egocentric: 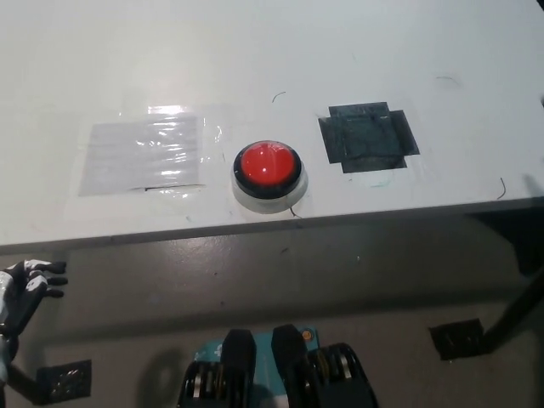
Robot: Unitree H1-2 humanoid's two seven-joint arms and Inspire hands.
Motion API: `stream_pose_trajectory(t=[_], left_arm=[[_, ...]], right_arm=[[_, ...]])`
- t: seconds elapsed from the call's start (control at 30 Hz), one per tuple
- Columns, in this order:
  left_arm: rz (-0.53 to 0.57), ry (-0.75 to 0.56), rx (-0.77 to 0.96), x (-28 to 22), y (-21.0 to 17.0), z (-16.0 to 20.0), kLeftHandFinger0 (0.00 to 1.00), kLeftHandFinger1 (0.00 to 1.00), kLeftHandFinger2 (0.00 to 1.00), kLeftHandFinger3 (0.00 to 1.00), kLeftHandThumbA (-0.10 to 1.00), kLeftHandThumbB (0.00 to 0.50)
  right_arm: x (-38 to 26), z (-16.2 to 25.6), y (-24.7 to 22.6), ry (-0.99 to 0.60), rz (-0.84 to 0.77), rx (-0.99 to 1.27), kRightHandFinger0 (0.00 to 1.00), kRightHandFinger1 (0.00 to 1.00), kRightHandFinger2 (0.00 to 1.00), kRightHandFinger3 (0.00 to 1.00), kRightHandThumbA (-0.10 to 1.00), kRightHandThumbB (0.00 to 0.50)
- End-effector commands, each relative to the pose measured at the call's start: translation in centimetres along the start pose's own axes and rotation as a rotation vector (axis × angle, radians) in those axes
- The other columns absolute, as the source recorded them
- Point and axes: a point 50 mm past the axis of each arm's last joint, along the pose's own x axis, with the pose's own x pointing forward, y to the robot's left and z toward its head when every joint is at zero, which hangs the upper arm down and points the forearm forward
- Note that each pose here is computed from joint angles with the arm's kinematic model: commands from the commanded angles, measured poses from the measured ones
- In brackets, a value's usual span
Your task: The robot uses its right hand to make a fist and press the red button kept in the middle of the desk
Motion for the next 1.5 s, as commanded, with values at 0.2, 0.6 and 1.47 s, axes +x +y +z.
stream_pose_trajectory(t=[0.2, 0.6, 1.47], left_arm=[[-0.006, -0.082, 0.007, 0.6, 0.9, 1.6, 0.54, 0.54, 0.6, 0.58, 0.55, 0.0], [0.004, -0.061, 0.003, 0.4, 0.8, 1.5, 0.57, 0.56, 0.62, 0.58, 0.54, 0.0], [-0.008, -0.081, -0.014, 1.4, 0.1, 2.2, 0.47, 0.48, 0.55, 0.55, 0.56, 0.009]], right_arm=[[5.5, 8.7, 13.2, -0.176, 0.255, -0.004, 0.22, 0.18, 0.2, 0.28, 0.71, 0.199], [6.3, 10.6, 23.9, -0.191, 0.384, 0.01, 0.0, 0.15, 0.34, 0.12, 0.7, 0.185], [4.3, -3.6, 29.4, 0.036, 0.509, 0.117, 0.0, 0.0, 0.16, 0.24, 0.61, 0.056]])
